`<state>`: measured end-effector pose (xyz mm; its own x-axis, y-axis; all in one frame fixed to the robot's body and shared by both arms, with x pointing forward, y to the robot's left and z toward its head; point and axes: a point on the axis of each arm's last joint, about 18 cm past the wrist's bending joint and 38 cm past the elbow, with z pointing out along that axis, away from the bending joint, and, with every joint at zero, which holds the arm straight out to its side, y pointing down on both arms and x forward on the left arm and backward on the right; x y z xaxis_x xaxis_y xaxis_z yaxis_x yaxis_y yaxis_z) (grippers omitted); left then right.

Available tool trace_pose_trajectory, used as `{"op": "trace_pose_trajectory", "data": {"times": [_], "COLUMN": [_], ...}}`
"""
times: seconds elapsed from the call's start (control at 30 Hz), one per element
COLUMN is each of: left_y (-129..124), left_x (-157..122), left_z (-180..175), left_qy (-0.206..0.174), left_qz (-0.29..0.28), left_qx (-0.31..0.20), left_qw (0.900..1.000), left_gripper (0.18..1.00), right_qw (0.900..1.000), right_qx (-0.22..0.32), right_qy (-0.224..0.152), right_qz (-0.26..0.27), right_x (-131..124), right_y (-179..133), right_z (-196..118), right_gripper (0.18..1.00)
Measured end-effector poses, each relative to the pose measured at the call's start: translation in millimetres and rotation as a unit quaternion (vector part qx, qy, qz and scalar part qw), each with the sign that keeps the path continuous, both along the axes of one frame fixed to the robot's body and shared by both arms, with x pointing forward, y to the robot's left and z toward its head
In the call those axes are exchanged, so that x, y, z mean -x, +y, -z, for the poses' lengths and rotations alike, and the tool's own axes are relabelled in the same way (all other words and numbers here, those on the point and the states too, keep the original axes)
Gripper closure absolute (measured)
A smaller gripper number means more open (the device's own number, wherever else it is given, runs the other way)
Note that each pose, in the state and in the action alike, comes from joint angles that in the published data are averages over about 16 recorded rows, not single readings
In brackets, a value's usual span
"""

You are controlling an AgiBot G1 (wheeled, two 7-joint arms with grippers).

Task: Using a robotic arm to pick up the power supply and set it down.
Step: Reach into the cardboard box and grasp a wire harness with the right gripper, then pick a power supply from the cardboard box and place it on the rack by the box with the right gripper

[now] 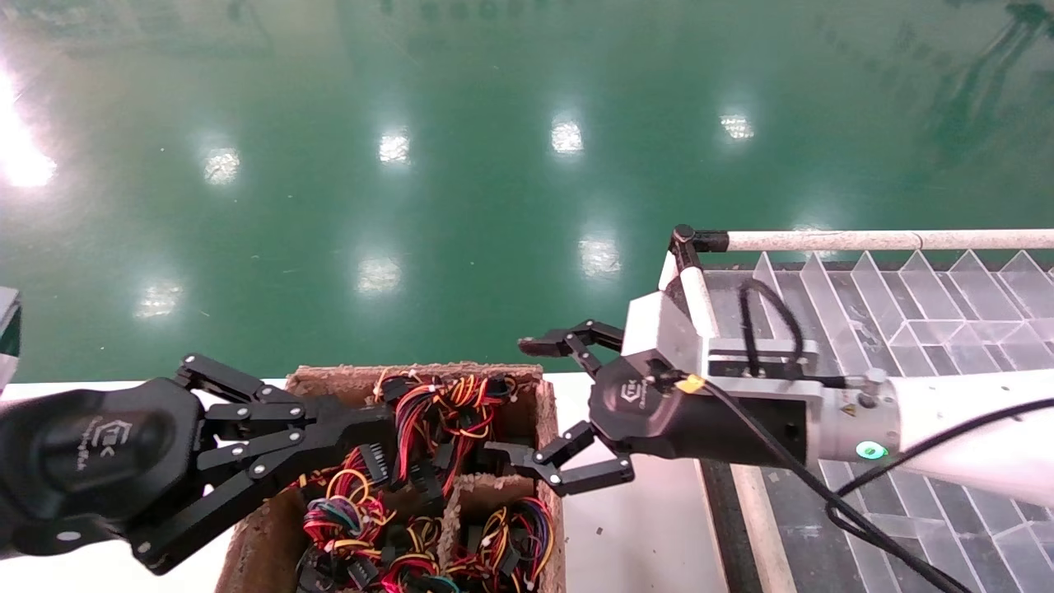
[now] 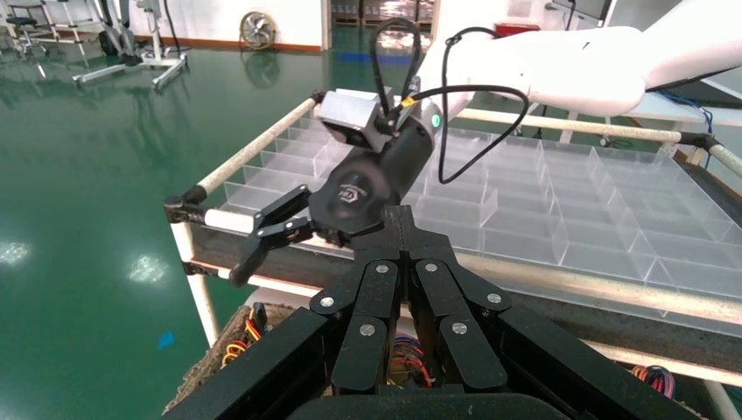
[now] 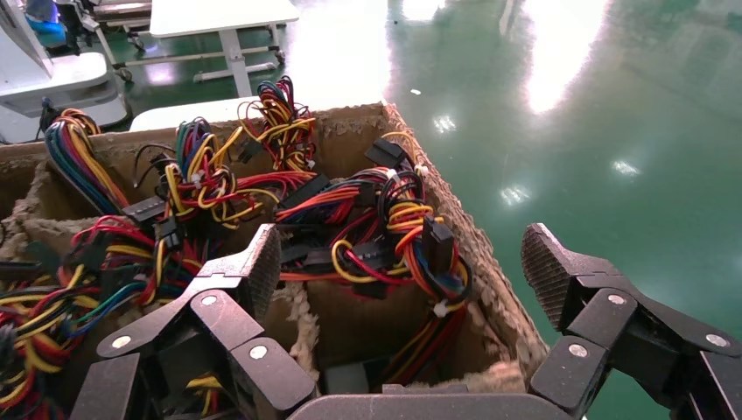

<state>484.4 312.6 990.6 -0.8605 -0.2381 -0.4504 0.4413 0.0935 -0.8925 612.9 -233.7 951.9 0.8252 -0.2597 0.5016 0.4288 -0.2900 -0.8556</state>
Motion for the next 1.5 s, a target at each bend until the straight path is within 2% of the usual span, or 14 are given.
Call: {"op": "trace_pose_trajectory", "data": {"times": [0.33, 0.53, 0.73, 1.27, 1.5], "left_y": [0.0, 0.0, 0.0, 0.0, 0.0], "left_x": [0.0, 0.0, 0.0, 0.0, 0.0], "left_z": [0.0, 0.0, 0.0, 0.0, 0.0], "left_qy": [0.000, 0.000, 0.000, 0.000, 0.000], "left_qz": [0.000, 0.000, 0.000, 0.000, 0.000], "left_qx": [0.000, 0.000, 0.000, 0.000, 0.000], "left_qw": [1.0000, 1.0000, 1.0000, 1.0000, 1.0000], "left_gripper": [0.993, 0.993, 0.993, 0.993, 0.993], "right_qw": [1.000, 1.000, 1.000, 0.999, 0.999], "right_qx": [0.014, 0.022, 0.029, 0.046, 0.045], "right_qy": [0.002, 0.002, 0.001, -0.015, -0.022], "right_qz": [-0.006, -0.008, -0.005, 0.007, 0.011], "right_x": [-14.6, -17.7, -19.8, -27.5, -29.7], "right_y": [13.6, 15.1, 13.7, 13.4, 13.6], "right_z": [6.6, 9.7, 12.1, 15.0, 14.3], "right_gripper": [0.225, 0.295, 0.403, 0.780, 0.887]}}
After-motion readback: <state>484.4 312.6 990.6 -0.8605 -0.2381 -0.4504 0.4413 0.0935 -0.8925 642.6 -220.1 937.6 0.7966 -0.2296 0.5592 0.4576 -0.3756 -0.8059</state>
